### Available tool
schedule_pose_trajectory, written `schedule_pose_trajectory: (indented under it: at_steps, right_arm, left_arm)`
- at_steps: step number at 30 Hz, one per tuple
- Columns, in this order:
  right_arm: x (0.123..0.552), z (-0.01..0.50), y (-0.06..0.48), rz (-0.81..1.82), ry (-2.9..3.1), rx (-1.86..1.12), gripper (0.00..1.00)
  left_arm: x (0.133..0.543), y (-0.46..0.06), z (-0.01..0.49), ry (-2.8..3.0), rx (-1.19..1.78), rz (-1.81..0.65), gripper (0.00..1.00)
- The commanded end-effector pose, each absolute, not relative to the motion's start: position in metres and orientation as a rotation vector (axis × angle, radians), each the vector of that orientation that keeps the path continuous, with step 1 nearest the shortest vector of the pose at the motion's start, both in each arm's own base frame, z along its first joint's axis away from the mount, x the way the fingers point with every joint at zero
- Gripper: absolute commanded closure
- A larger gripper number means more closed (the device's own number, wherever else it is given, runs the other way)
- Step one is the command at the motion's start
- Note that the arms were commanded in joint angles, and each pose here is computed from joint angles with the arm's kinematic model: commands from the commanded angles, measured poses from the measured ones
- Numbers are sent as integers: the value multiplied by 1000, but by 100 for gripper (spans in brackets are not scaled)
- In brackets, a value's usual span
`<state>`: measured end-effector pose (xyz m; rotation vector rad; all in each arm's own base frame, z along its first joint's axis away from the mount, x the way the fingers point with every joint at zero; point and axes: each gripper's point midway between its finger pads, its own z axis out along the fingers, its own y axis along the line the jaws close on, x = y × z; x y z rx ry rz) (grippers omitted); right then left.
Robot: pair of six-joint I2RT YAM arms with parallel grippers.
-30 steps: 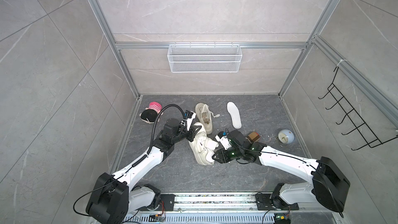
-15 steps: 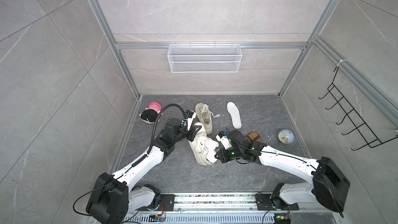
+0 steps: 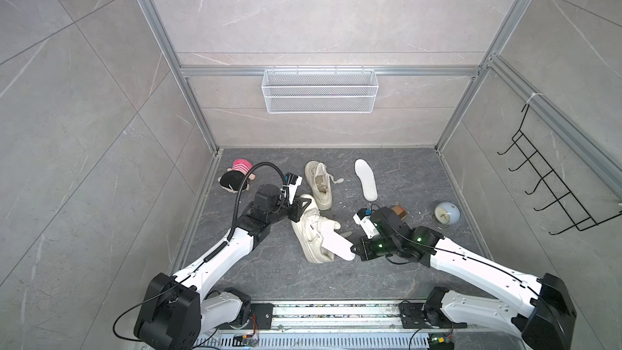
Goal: Remove the insole from the shoe
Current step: Remove the insole from the shoe, then place the insole at the center of the board.
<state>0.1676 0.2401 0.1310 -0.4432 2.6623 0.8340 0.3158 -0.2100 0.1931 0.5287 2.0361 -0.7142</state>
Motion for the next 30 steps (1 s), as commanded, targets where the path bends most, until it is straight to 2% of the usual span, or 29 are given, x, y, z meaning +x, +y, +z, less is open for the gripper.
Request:
schedule_pose_trajectory:
  at_steps: [1,16,23,30]
  right_arm:
    - [144,106,199,648,2826,-365,100]
    - [147,143,154,499,2687,-250,100]
    - [168,161,150,495,2608,-179,100]
    - [198,168,160,581,2603,-146,100]
  left_arm:
    - [331,-175,196,2053,425,-616,100]
    - [335,-126,215,2014,257,-719,100]
    - [330,-118,245,1894,209,-894,100]
    - [322,-120,264,1869,249,-960,100]
